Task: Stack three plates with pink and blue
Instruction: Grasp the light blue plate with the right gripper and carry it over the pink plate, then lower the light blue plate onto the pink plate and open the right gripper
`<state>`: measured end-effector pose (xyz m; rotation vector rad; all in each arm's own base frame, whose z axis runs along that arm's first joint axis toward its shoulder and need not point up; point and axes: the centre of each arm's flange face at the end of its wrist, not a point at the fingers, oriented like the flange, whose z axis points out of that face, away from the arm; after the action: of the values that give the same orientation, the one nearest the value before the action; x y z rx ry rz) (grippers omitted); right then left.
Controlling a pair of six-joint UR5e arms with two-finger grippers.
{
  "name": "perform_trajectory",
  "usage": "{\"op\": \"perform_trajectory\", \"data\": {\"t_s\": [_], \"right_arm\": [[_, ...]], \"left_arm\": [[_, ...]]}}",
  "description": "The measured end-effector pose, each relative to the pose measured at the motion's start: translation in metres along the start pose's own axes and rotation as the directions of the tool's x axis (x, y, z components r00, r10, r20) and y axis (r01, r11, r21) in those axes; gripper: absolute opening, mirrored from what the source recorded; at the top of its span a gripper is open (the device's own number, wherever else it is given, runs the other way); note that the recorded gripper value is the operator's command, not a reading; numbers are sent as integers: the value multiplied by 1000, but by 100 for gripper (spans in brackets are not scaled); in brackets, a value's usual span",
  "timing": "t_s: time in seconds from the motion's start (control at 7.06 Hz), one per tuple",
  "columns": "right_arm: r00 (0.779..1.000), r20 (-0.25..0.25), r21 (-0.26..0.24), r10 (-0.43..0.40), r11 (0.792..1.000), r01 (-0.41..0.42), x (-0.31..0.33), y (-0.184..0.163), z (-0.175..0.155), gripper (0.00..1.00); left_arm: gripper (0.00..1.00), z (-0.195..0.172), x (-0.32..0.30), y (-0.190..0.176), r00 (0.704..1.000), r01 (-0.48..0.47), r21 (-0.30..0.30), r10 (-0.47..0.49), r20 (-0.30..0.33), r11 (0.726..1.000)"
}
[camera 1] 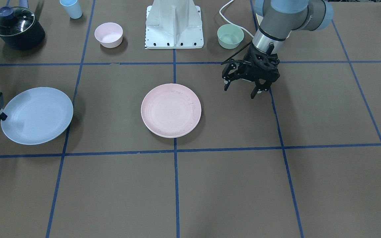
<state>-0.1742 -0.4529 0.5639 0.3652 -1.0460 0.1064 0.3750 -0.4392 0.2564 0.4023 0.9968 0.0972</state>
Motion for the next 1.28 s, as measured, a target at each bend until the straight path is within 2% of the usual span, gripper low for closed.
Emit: {"op": "perform_trajectory", "data": {"t_s": [0.28, 0.42, 0.57, 0.71, 0.85, 0.99, 1.28], "right_arm": [[985, 124, 30, 117, 992, -122, -92, -57, 9, 0], [971, 175, 18, 164, 985, -170, -141, -71, 18, 0], [955, 213, 3, 207, 977, -212, -188, -71, 32, 0], [944, 233, -2, 232, 971, -238, -235, -57, 48, 0], [944, 223, -3, 242, 969, -247, -284, -37, 56, 0], [954, 176, -3, 244, 969, -247, -335, -9, 59, 0], [977, 58, 16, 207, 978, -208, -405, 62, 80, 0]], "left_arm": [[100, -21, -48, -21, 996, -82, -3, 82, 39, 997], [100, -37, -85, -36, 987, -139, -11, 140, 85, 990], [100, -59, -131, -51, 966, -209, -26, 211, 147, 978], [100, -84, -182, -60, 937, -280, -45, 284, 204, 959], [100, -109, -232, -66, 905, -343, -71, 350, 241, 936], [100, -129, -272, -67, 881, -384, -95, 395, 259, 918], [100, -143, -304, -64, 866, -402, -116, 419, 273, 908]]}}
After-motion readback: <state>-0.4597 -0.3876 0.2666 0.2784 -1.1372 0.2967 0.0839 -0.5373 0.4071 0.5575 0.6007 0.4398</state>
